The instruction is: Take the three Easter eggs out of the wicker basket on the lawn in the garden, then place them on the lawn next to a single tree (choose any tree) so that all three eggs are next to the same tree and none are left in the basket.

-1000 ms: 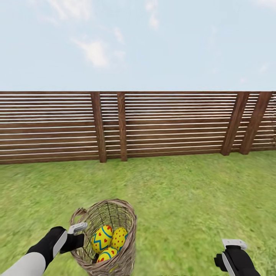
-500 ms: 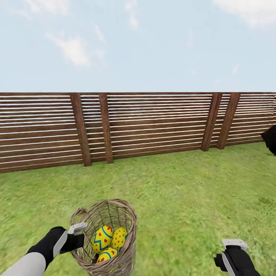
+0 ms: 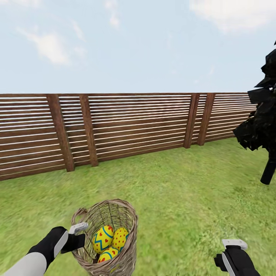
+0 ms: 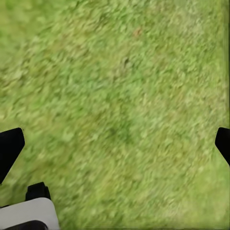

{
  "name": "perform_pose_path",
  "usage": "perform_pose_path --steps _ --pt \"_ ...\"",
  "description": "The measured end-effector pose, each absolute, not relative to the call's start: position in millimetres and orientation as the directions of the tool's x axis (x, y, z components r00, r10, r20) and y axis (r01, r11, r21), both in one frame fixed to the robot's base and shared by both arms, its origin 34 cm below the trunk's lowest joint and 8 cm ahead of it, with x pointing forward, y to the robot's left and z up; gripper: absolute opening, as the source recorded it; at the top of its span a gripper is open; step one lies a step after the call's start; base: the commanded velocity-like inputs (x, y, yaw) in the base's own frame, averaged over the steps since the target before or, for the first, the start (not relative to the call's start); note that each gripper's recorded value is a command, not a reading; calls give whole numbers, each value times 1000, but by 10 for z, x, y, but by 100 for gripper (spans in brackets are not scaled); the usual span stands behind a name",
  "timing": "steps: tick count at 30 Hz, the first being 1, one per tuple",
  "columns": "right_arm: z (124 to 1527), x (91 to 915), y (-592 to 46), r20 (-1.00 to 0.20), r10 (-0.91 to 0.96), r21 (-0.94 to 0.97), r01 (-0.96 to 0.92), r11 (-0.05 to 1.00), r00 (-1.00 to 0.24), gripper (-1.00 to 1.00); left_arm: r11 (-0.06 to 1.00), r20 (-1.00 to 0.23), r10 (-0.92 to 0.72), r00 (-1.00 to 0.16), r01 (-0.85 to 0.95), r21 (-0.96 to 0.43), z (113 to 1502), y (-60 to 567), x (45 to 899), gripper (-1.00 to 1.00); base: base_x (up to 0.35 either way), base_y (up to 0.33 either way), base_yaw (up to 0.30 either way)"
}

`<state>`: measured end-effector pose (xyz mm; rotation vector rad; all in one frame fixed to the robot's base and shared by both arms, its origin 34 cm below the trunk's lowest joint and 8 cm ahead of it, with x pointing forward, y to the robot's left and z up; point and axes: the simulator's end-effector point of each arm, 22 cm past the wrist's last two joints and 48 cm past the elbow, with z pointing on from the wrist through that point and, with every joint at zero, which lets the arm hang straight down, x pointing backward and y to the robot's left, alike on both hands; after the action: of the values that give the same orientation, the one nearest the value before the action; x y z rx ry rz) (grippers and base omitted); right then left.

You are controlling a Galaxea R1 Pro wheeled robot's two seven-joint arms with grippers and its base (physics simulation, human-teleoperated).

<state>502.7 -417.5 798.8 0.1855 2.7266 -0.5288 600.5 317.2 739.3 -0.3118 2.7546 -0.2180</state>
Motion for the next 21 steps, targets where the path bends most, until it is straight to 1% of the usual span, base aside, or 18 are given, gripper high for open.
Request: perform_pose_path --steps 21 --pt "8205 4968 -4173 -367 60 -336 193 922 -928 100 964 -333 -243 -911 -188 -190 7612 3172 5949 -100 0 0 -282"
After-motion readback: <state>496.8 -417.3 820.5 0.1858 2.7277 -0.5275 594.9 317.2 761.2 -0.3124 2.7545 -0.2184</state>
